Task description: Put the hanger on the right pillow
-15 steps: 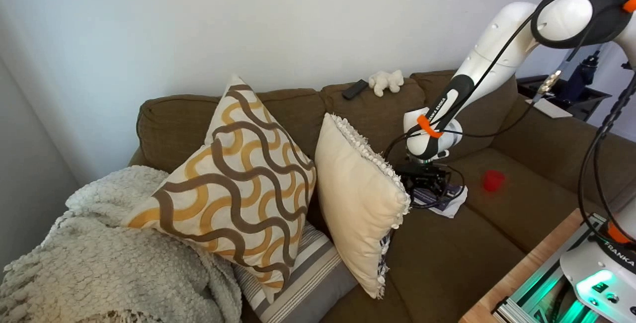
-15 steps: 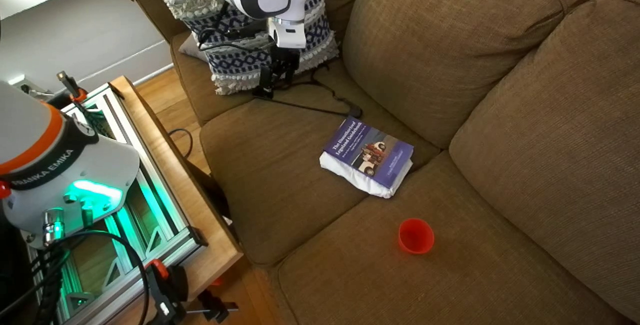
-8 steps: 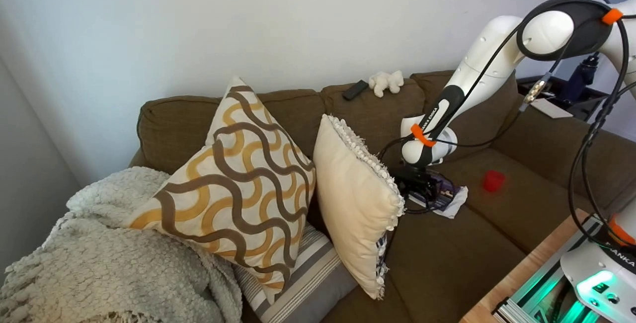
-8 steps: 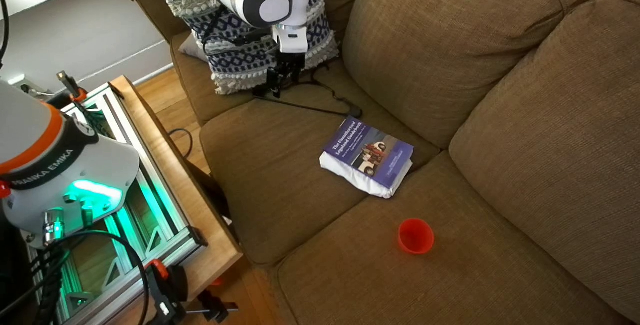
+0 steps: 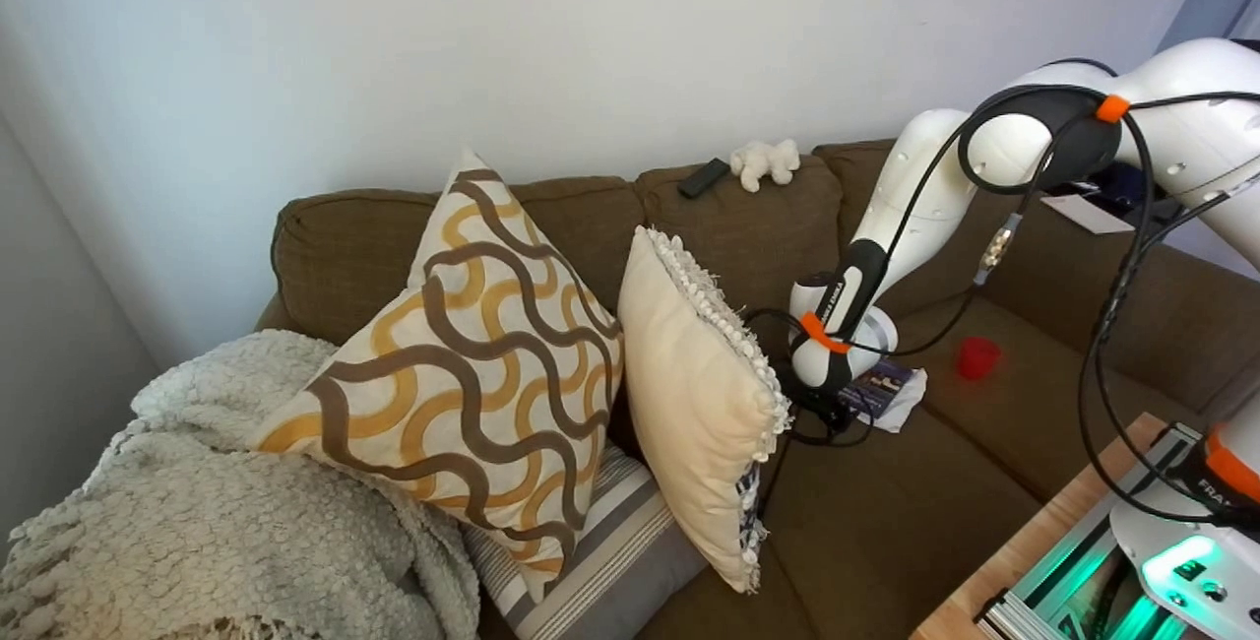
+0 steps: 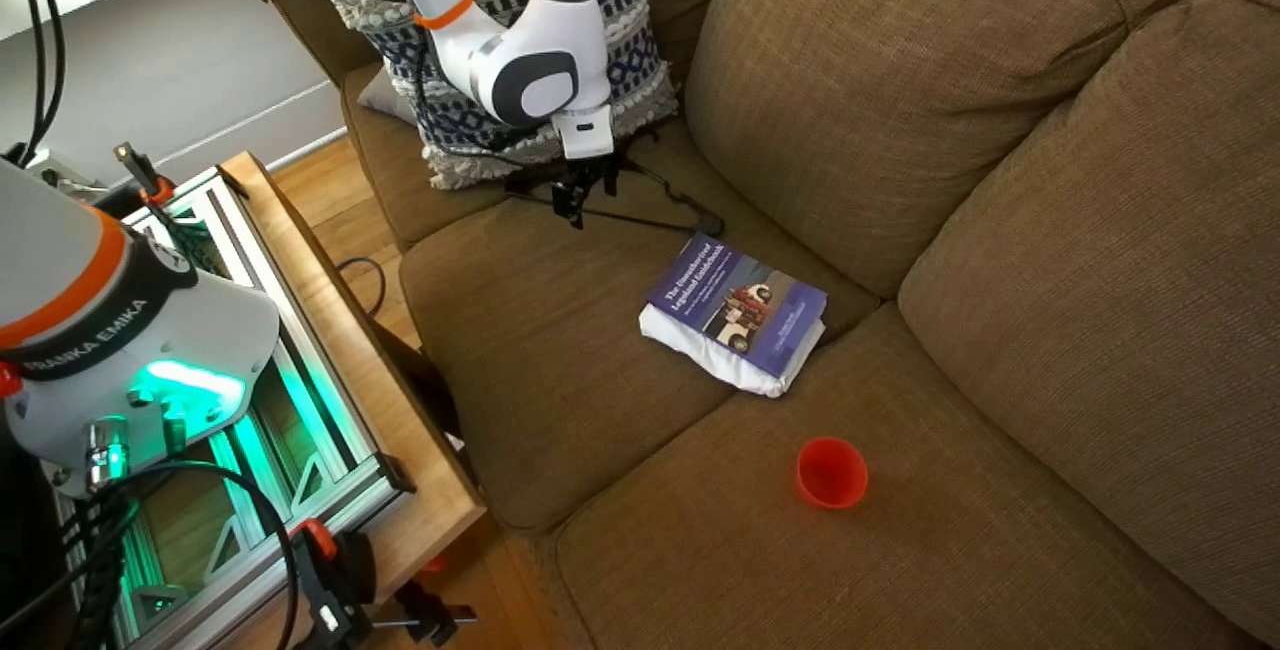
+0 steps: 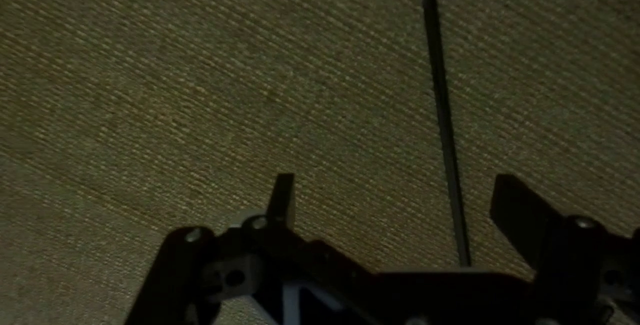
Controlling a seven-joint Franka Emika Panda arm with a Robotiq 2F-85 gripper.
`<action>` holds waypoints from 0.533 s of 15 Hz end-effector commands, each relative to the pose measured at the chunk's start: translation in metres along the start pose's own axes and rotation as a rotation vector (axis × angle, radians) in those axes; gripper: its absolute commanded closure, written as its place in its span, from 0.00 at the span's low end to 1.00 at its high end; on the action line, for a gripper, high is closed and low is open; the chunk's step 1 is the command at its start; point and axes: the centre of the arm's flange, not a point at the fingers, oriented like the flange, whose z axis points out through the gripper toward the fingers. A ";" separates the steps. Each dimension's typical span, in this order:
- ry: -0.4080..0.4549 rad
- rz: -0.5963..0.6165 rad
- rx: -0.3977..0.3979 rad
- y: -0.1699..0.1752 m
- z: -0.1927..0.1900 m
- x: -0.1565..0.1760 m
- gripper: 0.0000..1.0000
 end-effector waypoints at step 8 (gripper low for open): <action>-0.024 0.032 0.065 -0.036 0.065 0.007 0.45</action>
